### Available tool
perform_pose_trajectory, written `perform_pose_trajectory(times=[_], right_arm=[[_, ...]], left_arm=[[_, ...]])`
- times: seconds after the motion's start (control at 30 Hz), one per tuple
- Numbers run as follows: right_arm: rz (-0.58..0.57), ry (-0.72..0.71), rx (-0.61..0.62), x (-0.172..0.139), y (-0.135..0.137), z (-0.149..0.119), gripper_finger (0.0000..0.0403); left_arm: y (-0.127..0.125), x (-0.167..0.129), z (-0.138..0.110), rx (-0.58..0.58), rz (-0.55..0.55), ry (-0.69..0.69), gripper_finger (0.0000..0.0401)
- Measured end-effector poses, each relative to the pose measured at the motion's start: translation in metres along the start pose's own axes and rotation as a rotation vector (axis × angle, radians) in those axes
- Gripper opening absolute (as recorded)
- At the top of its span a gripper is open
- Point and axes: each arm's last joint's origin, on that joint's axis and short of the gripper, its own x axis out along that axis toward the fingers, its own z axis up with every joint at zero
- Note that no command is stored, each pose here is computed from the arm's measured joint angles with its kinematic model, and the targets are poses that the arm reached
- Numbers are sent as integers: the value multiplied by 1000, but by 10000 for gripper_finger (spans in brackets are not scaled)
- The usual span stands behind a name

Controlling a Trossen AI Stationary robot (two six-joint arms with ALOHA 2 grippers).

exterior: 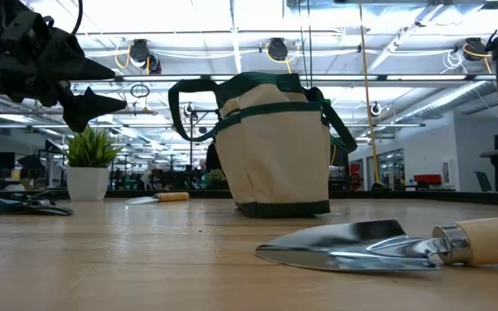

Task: Pick & Place Garden tools in Gardening bag
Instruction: Put the right light brown hand rake into the light brown gardening bag

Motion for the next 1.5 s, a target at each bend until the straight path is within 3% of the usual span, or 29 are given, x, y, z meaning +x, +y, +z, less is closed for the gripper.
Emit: perform_pose_trajectory(times=[0.2,0.37,0.53,0.93,1.5], right_arm=[[-109,-198,-40,-6,-14,20,59],[-269,-234,-86,-10,-32,23,59],[-354,-291,-134,-8,-50,27,59],[-488,-197,-120,18,-101,-3,59],[-576,-116,-105,15,-124,-14,59]], left_arm=[[0,0,0,0,2,0,308],[0,0,0,0,1,-1,308],[0,0,1,1,0,-6,308],[0,0,1,2,-3,-13,308],[0,0,1,8,-4,-15,308]])
